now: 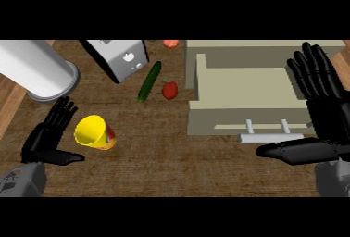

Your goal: Pick up the cup, place it into the drawer and close the drawer

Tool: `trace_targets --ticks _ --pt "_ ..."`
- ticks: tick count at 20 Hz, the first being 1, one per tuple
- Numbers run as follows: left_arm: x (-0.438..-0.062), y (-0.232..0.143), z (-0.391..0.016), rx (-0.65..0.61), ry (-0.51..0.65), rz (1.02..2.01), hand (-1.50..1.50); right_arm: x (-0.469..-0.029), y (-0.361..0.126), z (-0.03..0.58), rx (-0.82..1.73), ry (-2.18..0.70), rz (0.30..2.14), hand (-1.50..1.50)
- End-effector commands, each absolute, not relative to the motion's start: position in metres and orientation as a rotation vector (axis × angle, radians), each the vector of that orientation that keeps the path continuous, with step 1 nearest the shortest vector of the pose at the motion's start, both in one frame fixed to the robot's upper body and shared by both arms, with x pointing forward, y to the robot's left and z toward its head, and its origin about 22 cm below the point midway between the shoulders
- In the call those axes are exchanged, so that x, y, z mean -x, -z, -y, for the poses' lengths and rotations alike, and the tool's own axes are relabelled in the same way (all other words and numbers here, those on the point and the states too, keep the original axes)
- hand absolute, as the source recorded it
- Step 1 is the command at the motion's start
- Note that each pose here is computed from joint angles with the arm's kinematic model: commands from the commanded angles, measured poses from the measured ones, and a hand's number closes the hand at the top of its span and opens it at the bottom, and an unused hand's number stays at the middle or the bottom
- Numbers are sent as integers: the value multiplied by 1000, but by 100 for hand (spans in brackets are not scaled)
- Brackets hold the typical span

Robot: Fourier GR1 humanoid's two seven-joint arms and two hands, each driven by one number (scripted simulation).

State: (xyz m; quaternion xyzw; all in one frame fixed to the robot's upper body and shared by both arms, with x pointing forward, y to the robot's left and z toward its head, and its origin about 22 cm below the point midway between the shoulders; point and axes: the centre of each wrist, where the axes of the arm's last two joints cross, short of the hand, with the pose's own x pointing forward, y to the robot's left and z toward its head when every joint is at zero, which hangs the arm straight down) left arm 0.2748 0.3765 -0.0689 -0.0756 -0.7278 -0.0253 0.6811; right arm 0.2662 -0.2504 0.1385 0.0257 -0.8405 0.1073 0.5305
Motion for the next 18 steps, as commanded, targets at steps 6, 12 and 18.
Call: trace_targets --ticks 6,12,18 --pt "-272 112 -367 137 69 1619 -150 -276 -140 246 -60 -269 1998 -150" --pt "-270 116 -374 104 41 1652 -150 -269 -155 247 -71 -278 1996 -150" --pt "-269 121 -366 125 45 1658 -150 -274 -143 259 -67 -268 1989 -150"
